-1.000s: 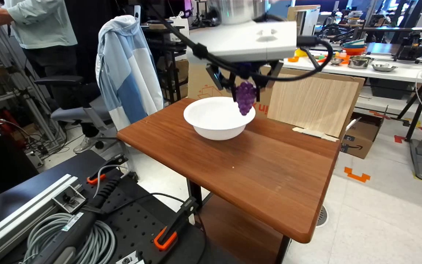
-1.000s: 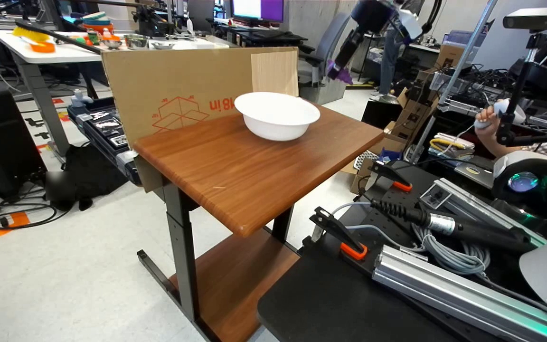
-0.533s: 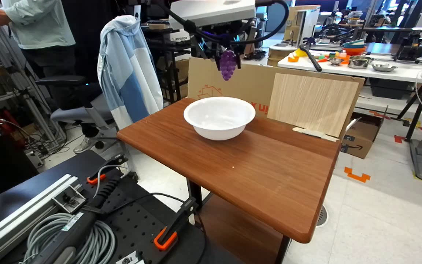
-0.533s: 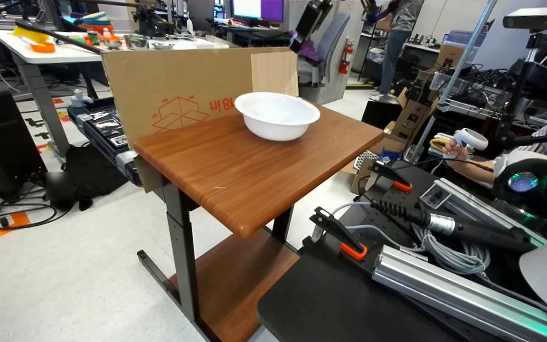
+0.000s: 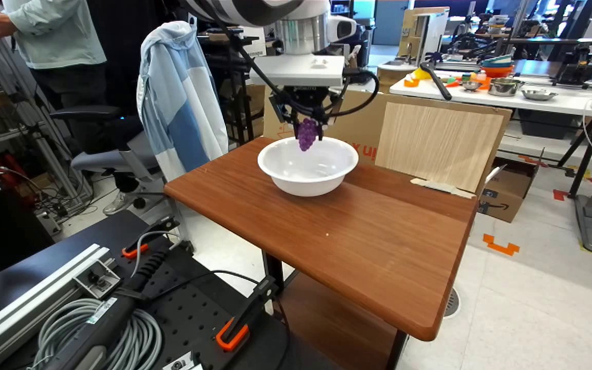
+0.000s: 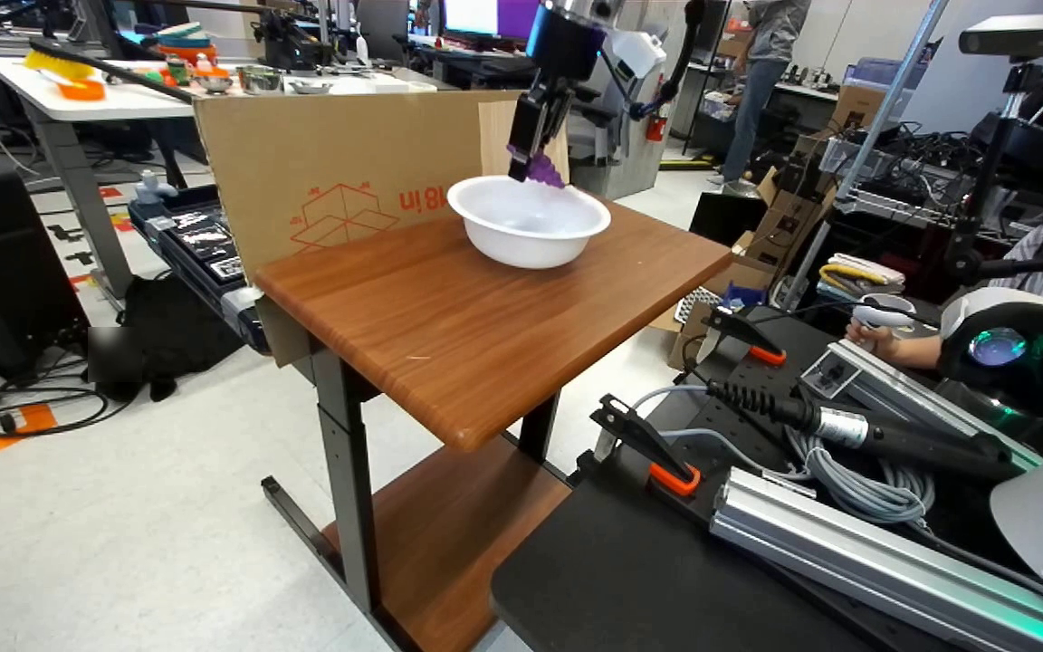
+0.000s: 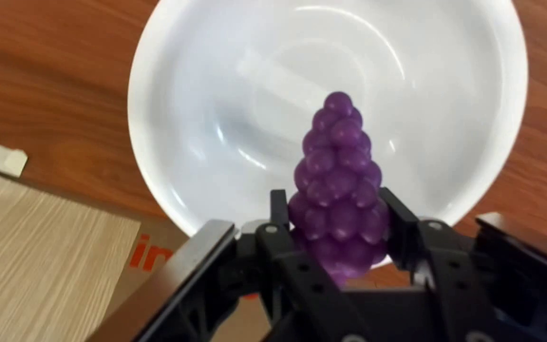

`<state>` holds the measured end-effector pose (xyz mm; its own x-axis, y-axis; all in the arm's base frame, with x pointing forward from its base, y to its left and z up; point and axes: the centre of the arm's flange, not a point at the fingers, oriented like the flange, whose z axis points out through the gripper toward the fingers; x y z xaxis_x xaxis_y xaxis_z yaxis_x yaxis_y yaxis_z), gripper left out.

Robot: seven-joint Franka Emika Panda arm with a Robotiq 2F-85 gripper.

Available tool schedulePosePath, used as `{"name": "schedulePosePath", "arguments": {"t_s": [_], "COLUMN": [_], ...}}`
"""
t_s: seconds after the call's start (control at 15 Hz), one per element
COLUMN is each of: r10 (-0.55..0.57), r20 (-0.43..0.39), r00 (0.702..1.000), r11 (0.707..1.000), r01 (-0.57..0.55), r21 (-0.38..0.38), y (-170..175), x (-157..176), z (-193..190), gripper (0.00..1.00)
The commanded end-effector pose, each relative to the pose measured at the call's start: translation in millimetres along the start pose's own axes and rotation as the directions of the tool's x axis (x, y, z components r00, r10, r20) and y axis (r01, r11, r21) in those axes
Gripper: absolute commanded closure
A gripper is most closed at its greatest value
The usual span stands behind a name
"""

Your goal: Put the purple toy into the dish.

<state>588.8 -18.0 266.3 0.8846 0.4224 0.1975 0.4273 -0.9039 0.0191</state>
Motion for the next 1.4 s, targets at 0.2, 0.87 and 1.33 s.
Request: {"name": "schedulePosePath", "arguments": {"t_s": [0.2, 0.87, 1.33], "r10": [0.095, 0.050, 0.068], "r20": [0.208, 0.188, 0.182], "r00": [0.974, 0.981, 0.981], "r11": [0.992, 0.996, 0.995], "r01": [-0.109, -0.062, -0.079], "r21": [0.056, 0.059, 0.057], "y": [41, 39, 45], "x": [5, -30, -23], "z": [57, -36, -31], "gripper": [0.27, 0.00, 0.00]}}
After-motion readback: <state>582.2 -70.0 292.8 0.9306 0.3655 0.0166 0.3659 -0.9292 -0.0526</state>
